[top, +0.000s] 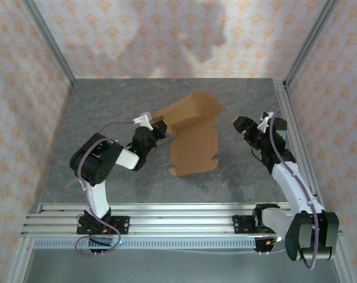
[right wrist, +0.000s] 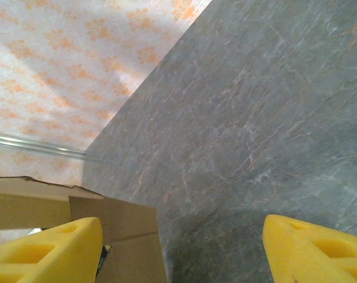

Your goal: Fold the paper box

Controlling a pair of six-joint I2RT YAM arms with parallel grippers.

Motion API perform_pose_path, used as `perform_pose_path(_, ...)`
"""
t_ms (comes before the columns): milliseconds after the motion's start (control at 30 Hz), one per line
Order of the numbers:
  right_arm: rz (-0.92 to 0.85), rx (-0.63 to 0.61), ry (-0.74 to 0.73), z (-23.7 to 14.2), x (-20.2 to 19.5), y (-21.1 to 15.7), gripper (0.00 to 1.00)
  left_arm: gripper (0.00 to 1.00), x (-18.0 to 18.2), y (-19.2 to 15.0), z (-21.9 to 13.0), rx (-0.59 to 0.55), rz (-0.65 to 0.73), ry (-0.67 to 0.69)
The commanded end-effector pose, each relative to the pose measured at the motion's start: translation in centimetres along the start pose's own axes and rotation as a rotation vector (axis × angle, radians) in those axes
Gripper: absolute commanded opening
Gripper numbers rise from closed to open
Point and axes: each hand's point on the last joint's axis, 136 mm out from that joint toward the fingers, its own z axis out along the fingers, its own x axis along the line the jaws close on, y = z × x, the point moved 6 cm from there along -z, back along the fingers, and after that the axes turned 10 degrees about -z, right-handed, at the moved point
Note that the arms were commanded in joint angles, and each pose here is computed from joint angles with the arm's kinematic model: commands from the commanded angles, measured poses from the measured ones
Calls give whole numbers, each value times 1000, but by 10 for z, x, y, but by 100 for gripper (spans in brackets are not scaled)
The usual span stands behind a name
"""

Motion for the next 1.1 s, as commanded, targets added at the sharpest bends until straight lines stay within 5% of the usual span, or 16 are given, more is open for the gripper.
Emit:
perform_pose_path(0,6,-6,119,-3,17,1,72,0,-4,-3,9,33,-64,-73)
perform_pose_path(267,38,-3,198,3,29,-1,68,0,-4,-6,16,57,-92,-99)
perform_pose_path(700,72,48,255,30,38,-9,35,0,4,-12,17,68,-95,-85)
perform_pose_path(1067,70,75,279,43,44,-12,34,0,7,-16,20,77,-101,-86)
